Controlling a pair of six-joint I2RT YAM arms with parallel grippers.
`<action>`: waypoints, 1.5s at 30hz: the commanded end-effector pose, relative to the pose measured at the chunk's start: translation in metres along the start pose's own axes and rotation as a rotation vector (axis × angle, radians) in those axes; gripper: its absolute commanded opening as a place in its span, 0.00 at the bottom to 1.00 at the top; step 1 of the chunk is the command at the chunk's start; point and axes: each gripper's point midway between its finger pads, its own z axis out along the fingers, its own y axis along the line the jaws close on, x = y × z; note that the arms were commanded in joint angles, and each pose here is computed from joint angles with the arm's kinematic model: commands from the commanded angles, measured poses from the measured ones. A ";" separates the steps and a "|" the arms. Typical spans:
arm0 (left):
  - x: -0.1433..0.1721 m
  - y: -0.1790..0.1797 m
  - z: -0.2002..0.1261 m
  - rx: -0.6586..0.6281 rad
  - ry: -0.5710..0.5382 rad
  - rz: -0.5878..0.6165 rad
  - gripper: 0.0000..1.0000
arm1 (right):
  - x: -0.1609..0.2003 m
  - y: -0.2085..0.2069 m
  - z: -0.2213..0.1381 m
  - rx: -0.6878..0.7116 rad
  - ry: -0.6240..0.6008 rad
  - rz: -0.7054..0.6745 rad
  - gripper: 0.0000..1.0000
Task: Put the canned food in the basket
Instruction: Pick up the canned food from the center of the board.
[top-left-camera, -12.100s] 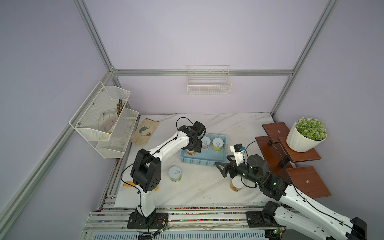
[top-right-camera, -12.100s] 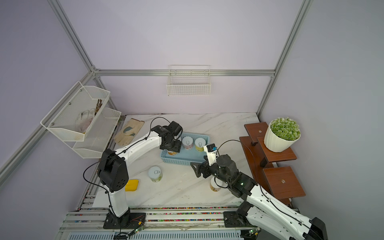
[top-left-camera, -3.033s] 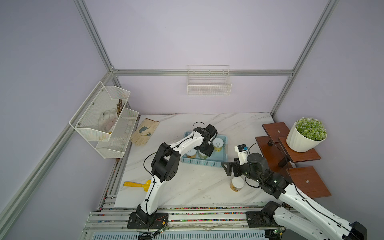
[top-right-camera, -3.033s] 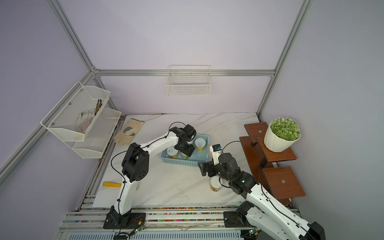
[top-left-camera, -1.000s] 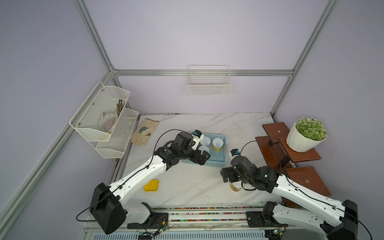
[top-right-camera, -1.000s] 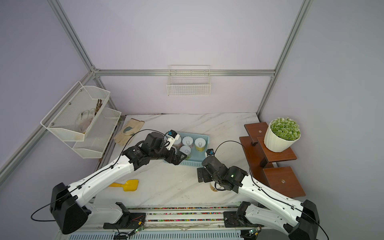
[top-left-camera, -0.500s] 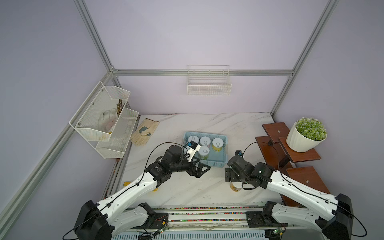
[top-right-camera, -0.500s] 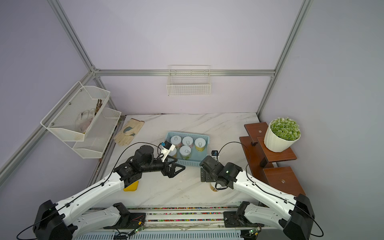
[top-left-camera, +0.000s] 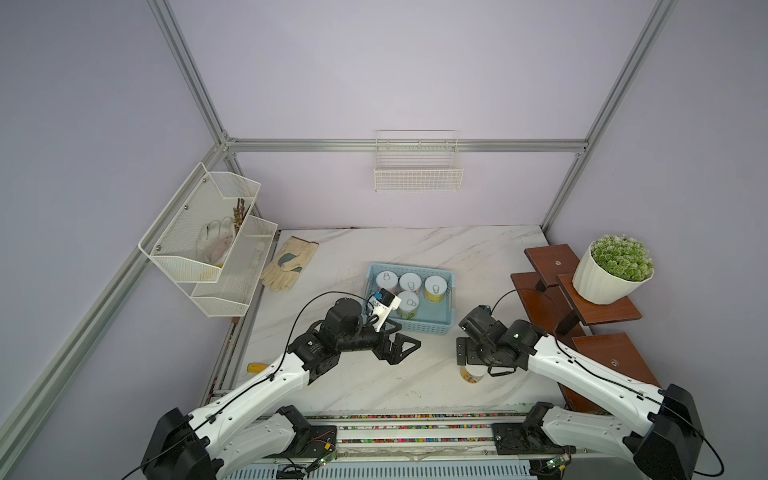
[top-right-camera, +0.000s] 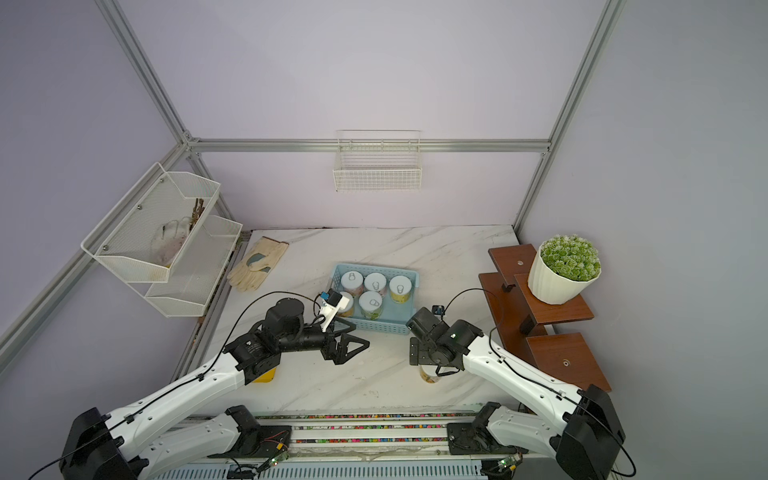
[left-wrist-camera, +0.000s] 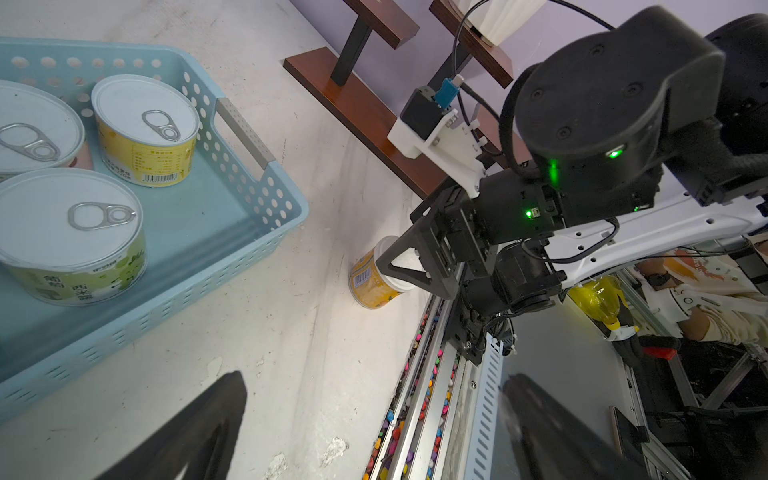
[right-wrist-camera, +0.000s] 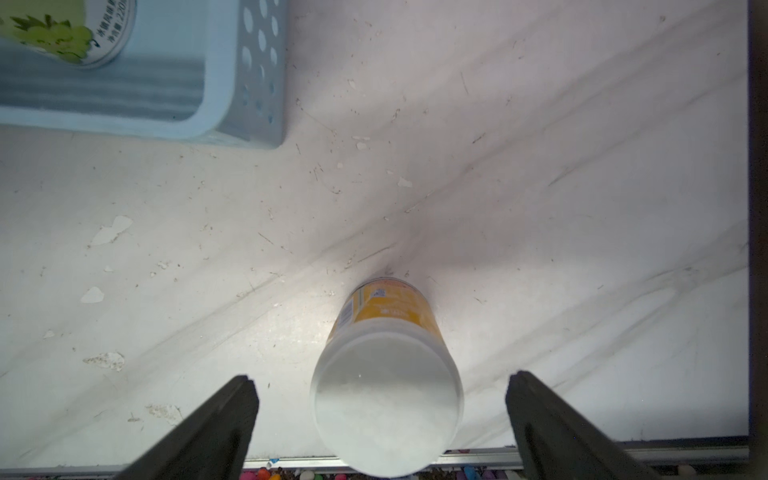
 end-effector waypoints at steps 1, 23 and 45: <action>-0.011 -0.010 -0.002 0.016 -0.037 0.047 1.00 | 0.010 -0.005 0.009 0.023 0.052 -0.021 1.00; -0.007 -0.015 0.011 0.021 0.012 0.065 1.00 | 0.025 0.000 0.027 0.022 0.140 -0.052 0.91; -0.008 -0.019 0.012 0.018 0.024 0.076 1.00 | 0.027 -0.001 0.038 0.022 0.171 -0.029 0.81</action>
